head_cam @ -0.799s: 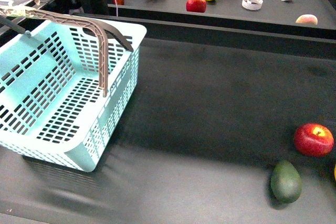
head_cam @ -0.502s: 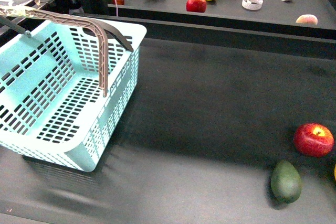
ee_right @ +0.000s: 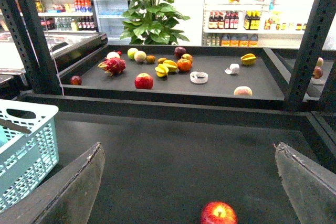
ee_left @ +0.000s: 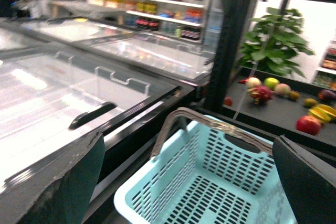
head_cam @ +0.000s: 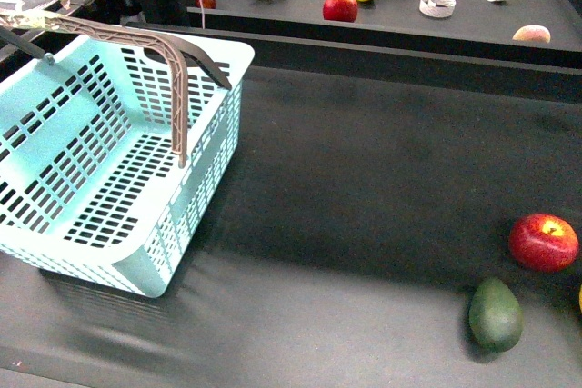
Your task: Pick mango with right arm and hold basket with left
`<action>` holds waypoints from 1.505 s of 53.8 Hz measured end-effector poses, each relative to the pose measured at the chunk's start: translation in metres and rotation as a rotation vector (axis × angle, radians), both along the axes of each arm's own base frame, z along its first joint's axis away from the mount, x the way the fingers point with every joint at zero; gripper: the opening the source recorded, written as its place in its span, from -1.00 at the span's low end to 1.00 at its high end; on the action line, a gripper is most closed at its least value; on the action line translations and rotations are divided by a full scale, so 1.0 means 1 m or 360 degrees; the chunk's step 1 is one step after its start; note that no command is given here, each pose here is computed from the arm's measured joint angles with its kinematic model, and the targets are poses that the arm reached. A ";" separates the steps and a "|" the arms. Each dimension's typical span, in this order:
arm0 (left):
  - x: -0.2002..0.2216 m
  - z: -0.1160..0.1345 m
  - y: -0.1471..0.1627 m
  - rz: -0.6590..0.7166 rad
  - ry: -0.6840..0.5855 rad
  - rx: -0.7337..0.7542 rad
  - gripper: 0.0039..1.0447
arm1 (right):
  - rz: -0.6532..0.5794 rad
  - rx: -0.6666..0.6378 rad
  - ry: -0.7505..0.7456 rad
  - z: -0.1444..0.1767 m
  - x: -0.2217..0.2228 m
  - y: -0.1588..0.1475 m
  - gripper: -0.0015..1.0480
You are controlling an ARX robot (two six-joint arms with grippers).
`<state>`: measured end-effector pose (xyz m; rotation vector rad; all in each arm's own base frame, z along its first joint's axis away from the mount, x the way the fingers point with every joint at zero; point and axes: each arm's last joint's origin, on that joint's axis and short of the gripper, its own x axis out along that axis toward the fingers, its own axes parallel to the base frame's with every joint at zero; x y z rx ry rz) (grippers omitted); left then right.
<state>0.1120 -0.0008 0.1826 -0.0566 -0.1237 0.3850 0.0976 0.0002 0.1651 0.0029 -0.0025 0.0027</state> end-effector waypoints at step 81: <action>0.297 -0.066 -0.041 -0.0268 0.0263 -0.1223 0.89 | 0.0001 0.0000 0.0000 0.000 0.000 0.000 0.85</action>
